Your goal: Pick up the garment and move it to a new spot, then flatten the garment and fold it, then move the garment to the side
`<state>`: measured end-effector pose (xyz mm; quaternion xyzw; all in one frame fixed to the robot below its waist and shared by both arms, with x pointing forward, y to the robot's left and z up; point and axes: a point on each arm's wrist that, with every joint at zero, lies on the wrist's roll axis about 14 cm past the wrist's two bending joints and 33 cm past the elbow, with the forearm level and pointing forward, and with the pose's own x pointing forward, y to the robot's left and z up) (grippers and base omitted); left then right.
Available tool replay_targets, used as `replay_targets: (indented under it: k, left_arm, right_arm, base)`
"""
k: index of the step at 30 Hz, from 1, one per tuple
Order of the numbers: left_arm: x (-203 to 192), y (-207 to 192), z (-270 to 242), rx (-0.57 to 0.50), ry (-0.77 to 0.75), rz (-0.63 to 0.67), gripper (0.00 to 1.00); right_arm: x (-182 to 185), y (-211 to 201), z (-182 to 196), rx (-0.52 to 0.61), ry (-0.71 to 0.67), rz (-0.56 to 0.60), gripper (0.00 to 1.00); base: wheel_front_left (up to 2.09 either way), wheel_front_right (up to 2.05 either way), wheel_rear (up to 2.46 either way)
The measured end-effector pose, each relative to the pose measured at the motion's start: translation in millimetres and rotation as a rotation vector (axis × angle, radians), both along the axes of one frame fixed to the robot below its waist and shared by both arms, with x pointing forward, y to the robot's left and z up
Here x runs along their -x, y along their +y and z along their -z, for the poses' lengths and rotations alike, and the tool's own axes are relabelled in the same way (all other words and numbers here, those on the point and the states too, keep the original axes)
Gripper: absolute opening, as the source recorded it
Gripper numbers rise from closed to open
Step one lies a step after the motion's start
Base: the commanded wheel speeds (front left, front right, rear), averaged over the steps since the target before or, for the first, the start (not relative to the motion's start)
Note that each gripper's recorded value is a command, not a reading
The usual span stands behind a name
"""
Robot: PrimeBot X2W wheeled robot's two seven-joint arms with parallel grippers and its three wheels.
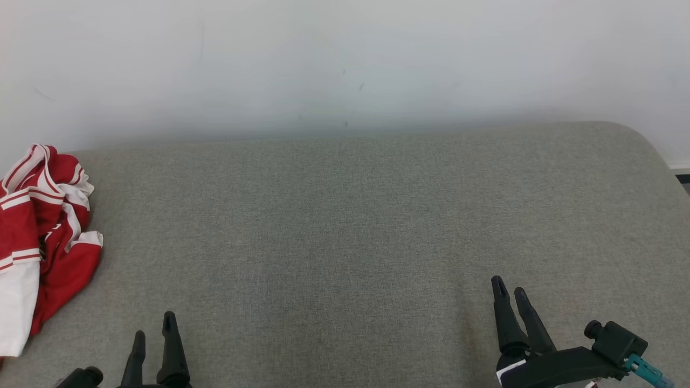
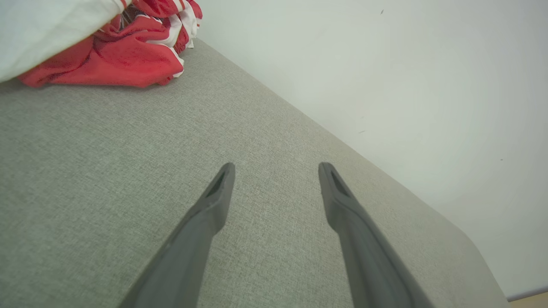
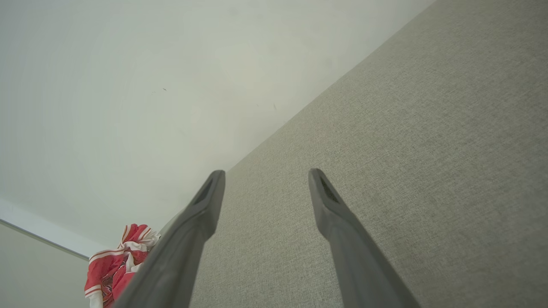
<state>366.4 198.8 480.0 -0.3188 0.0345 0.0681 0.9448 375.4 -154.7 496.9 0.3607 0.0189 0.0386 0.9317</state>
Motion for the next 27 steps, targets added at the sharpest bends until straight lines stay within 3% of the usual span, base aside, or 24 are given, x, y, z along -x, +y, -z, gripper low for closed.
replay_targets:
  k: [27]
  left_arm:
    - [12, 7, 2, -0.342, 0.012, -0.003, 1.00]
  right_arm:
    - [6, 10, 4, 0.327, -0.050, -0.043, 1.00]
  base:
    - [0.00, 0.00, 0.00]
